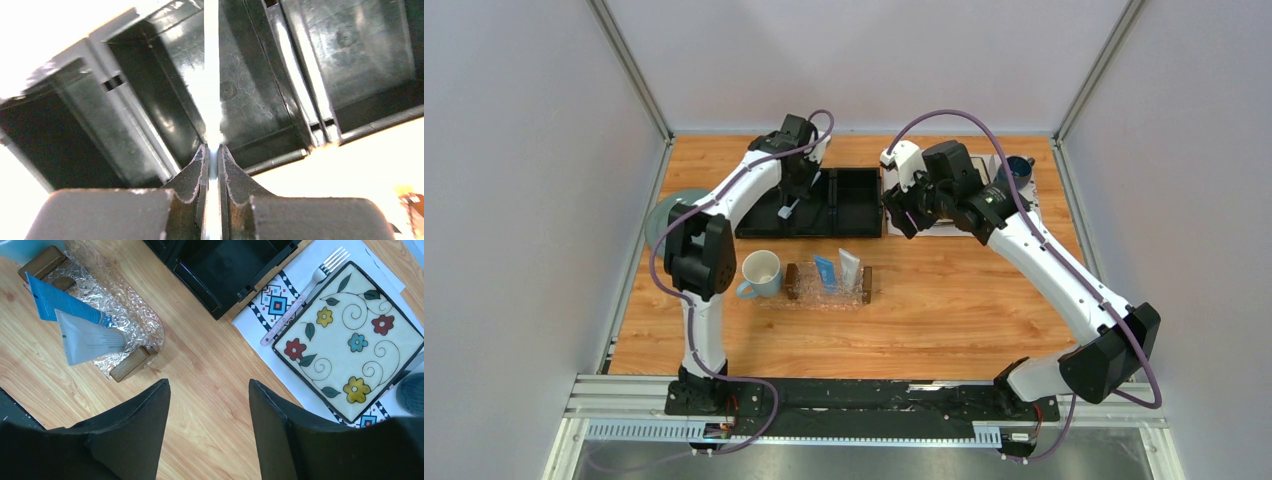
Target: Prepare toiletry sets of a toothbrush and toothpaste on the tray
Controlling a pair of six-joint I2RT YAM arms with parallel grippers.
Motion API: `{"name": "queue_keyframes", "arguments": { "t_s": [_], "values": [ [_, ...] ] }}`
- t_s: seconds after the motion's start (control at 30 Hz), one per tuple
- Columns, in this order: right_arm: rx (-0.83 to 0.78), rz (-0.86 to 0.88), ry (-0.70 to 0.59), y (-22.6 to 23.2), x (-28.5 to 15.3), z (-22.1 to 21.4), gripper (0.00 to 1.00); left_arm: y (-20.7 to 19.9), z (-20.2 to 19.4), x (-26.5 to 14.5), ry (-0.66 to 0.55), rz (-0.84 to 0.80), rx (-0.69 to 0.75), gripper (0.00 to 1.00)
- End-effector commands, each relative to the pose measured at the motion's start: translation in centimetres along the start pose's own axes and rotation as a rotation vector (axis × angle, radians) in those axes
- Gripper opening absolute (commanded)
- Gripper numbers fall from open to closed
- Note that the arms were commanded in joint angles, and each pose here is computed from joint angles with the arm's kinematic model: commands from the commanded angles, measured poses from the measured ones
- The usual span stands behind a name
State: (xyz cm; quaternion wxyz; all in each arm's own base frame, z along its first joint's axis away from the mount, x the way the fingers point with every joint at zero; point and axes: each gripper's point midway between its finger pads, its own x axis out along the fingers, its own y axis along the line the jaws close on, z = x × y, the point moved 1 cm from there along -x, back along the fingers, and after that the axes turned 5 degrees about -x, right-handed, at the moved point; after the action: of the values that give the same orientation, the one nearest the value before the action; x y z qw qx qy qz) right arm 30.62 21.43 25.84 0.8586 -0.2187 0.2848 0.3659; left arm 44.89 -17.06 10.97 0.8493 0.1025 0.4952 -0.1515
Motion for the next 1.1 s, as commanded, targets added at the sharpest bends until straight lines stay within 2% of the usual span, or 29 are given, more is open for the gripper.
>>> {"name": "queue_keyframes", "arguments": {
  "t_s": [0.0, 0.1, 0.2, 0.43, 0.57, 0.6, 0.73, 1.07],
  "values": [
    [-0.05, -0.007, -0.11, -0.7, -1.9, 3.4, 0.64, 0.4, 4.8, -9.1, -0.207, 0.012, 0.049, 0.0],
    [-0.116, 0.023, -0.124, -0.5, -2.5, 4.0, 0.65, 0.3, 4.9, -12.3, -0.247, -0.011, 0.108, 0.0],
    [-0.211, 0.027, -0.159, -0.2, -3.5, 4.9, 0.68, -1.1, 4.1, -15.3, -0.276, -0.106, 0.207, 0.0],
    [-0.409, -0.061, -0.264, -0.3, -5.7, 7.5, 0.71, -6.0, 0.2, -22.0, -0.275, -0.441, 0.358, 0.0],
    [-0.557, -0.118, -0.314, 0.4, -7.3, 8.9, 0.71, -7.9, -2.0, -25.1, -0.239, -0.588, 0.388, 0.0],
    [-0.592, -0.118, -0.34, 1.2, -7.8, 9.5, 0.71, -8.2, -3.1, -25.4, -0.191, -0.615, 0.38, 0.0],
    [-0.669, -0.131, -0.325, 2.5, -8.3, 10.2, 0.7, -9.8, -4.8, -27.4, -0.138, -0.749, 0.366, 0.0],
    [-0.816, -0.134, -0.296, 6.4, -7.3, 11.2, 0.7, -11.2, -7.1, -29.8, -0.065, -0.882, 0.326, 0.0]
  ]
}}
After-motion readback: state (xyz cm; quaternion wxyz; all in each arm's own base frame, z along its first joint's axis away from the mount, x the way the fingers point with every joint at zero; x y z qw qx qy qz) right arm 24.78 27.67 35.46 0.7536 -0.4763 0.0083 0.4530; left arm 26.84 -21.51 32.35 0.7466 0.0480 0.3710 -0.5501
